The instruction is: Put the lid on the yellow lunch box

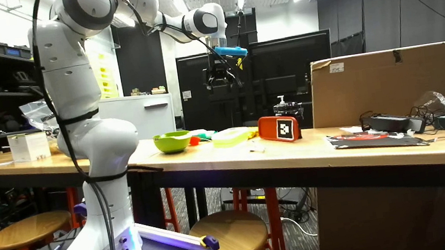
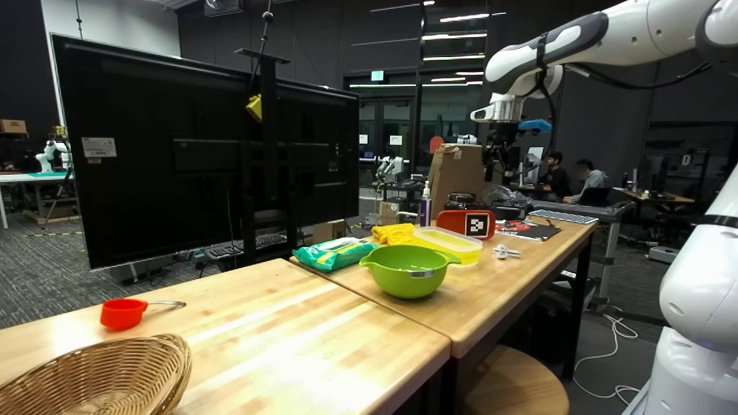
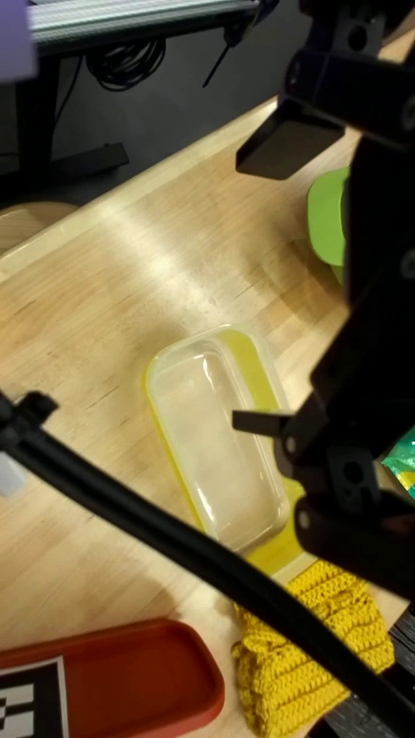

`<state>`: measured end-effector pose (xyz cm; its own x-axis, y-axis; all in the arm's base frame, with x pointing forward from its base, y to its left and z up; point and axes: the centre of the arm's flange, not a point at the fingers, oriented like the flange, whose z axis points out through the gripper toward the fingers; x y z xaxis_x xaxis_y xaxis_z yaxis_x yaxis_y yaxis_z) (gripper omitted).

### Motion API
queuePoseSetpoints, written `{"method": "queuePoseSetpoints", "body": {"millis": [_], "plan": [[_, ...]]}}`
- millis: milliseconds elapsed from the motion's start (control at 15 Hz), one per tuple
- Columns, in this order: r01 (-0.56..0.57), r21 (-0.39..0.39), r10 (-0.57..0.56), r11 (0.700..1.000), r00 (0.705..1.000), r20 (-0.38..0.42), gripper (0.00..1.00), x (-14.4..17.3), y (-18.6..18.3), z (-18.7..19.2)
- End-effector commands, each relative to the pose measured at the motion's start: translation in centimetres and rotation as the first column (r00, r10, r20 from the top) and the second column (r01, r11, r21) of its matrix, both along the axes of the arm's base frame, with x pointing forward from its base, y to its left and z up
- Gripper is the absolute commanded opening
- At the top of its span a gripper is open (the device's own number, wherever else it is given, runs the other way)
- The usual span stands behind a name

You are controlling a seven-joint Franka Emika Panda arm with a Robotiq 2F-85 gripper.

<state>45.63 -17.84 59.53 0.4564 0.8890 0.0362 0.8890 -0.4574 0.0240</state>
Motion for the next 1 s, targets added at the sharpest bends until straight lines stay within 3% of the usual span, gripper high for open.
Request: {"method": "queuePoseSetpoints", "body": {"millis": [0,533,933], "plan": [[-0.008,0.0,0.008,1.0,1.0,-0.003,1.0,0.4,-0.6,0.3],[-0.019,0.009,0.019,1.0,1.0,-0.016,1.0,1.8,-1.2,-0.4],[-0.095,0.041,0.094,0.995,0.995,0.018,1.0,7.1,-3.6,-2.5]]}}
